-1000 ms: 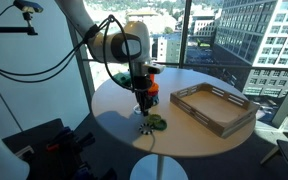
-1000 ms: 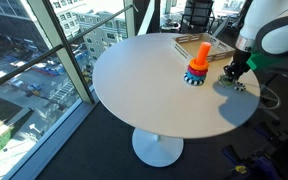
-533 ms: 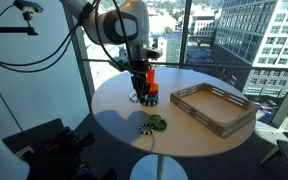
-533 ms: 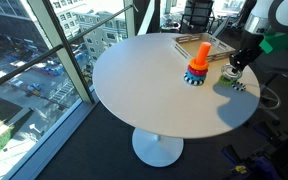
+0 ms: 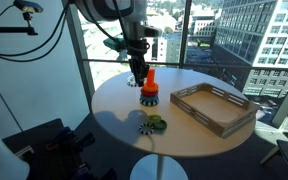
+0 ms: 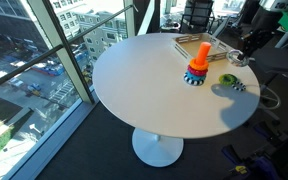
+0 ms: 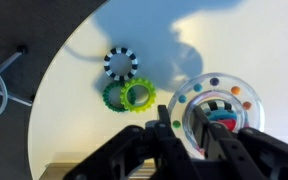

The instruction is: Put the colorless ring around the orange rod

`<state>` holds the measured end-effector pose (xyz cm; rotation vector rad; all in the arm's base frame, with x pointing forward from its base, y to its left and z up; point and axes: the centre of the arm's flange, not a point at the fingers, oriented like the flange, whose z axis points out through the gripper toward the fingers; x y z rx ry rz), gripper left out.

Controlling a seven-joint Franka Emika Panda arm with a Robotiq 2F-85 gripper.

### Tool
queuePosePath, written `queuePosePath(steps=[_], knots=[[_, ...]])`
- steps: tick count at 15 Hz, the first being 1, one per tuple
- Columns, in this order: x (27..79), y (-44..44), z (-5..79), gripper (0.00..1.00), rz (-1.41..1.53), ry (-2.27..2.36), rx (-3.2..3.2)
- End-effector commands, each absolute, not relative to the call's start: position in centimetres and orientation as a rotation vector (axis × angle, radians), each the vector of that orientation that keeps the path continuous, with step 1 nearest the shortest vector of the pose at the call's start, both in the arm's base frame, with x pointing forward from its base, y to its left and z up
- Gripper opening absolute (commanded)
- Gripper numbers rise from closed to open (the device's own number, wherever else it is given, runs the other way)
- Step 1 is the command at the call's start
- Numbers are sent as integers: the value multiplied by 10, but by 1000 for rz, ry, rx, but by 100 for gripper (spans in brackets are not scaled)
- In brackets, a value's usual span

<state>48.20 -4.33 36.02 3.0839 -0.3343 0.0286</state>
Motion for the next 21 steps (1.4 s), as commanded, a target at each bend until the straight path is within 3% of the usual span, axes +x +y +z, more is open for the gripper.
queuePosePath(steps=[1,21], knots=[[484,-45,393,10,59,-322,3117],[533,-41,444,8,131,-473,3193]])
